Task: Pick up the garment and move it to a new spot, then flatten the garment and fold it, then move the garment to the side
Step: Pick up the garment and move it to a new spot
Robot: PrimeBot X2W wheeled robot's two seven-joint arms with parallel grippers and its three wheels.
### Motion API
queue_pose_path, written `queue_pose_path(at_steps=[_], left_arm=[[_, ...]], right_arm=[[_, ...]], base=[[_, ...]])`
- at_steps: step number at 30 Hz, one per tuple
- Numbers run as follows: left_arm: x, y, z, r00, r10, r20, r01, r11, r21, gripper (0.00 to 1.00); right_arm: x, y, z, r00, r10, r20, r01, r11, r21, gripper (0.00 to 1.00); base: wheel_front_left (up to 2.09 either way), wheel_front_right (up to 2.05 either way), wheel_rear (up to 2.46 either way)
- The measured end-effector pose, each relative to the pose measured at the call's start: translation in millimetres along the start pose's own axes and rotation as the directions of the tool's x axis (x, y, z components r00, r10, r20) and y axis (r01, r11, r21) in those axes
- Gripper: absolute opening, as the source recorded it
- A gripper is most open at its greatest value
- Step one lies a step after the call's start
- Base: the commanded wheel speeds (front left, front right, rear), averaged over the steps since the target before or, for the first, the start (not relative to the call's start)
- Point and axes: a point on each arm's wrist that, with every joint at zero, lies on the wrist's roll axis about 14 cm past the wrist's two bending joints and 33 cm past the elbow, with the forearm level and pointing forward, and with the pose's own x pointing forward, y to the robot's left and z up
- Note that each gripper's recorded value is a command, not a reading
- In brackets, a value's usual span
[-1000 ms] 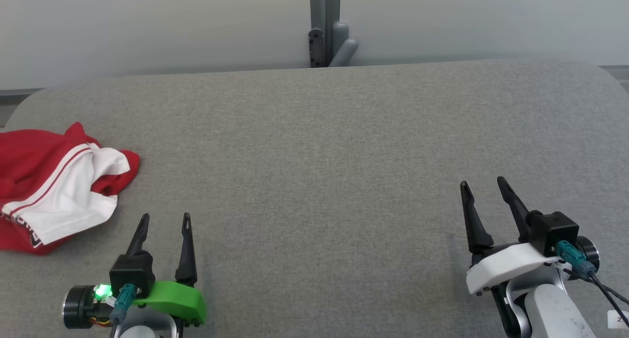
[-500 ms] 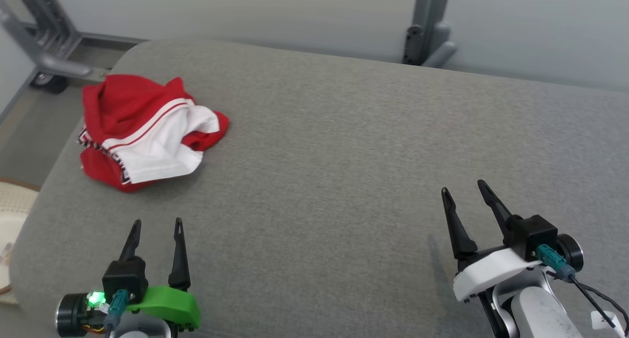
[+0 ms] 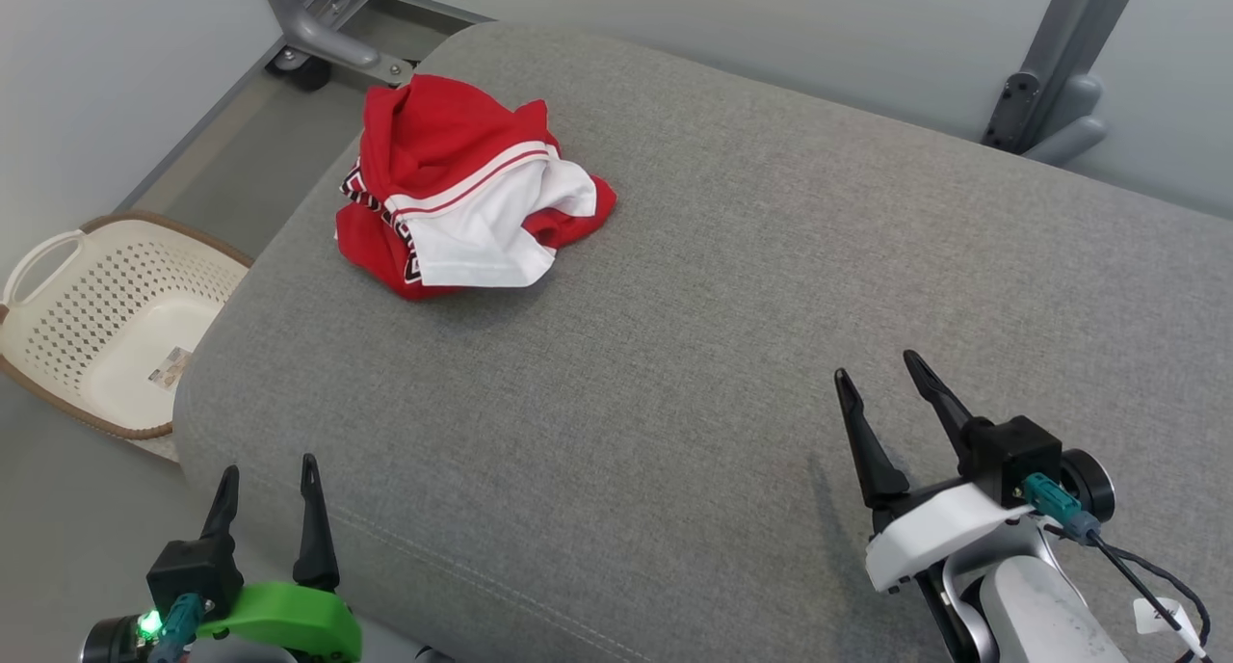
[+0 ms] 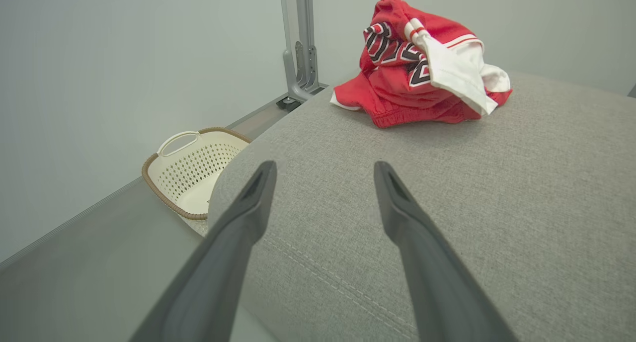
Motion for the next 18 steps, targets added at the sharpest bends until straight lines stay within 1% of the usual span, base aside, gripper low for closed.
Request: queue_pose_path(at_steps=[4, 7, 10, 11, 12, 14, 18], left_arm=[[3, -2, -7, 1.0, -0.014, -0.026, 0.014, 1.0, -0.021, 1.0], [23, -9, 7, 0.999, -0.036, 0.007, 0.037, 0.999, -0.031, 1.0], [60, -19, 32, 0.994, -0.091, 0.055, 0.091, 0.996, 0.011, 1.0], [70, -20, 36, 0.993, -0.104, 0.056, 0.102, 0.994, 0.028, 1.0], [70, -20, 36, 0.993, -0.104, 0.056, 0.102, 0.994, 0.028, 1.0], [90, -28, 47, 0.988, -0.141, 0.067, 0.137, 0.989, 0.064, 1.0], [127, -34, 60, 0.984, -0.167, 0.057, 0.162, 0.983, 0.089, 1.0]], right_arm=[[1, -4, -4, 1.0, 0.001, -0.009, -0.001, 1.0, -0.001, 1.0], [-1, -14, -5, 1.0, -0.009, -0.011, 0.009, 1.0, -0.018, 1.0], [-7, -33, -9, 0.999, -0.038, -0.022, 0.038, 0.999, -0.039, 1.0], [-9, -38, -11, 0.998, -0.049, -0.028, 0.048, 0.998, -0.041, 1.0], [-9, -38, -11, 0.998, -0.049, -0.028, 0.048, 0.998, -0.041, 1.0], [-16, -50, -15, 0.996, -0.077, -0.04, 0.075, 0.996, -0.048, 1.0], [-31, -74, -24, 0.99, -0.126, -0.068, 0.121, 0.99, -0.068, 1.0]], base=[[0.0, 0.0, 0.0], [0.0, 0.0, 0.0], [0.0, 0.0, 0.0], [0.0, 0.0, 0.0], [0.0, 0.0, 0.0], [0.0, 0.0, 0.0], [0.0, 0.0, 0.0]])
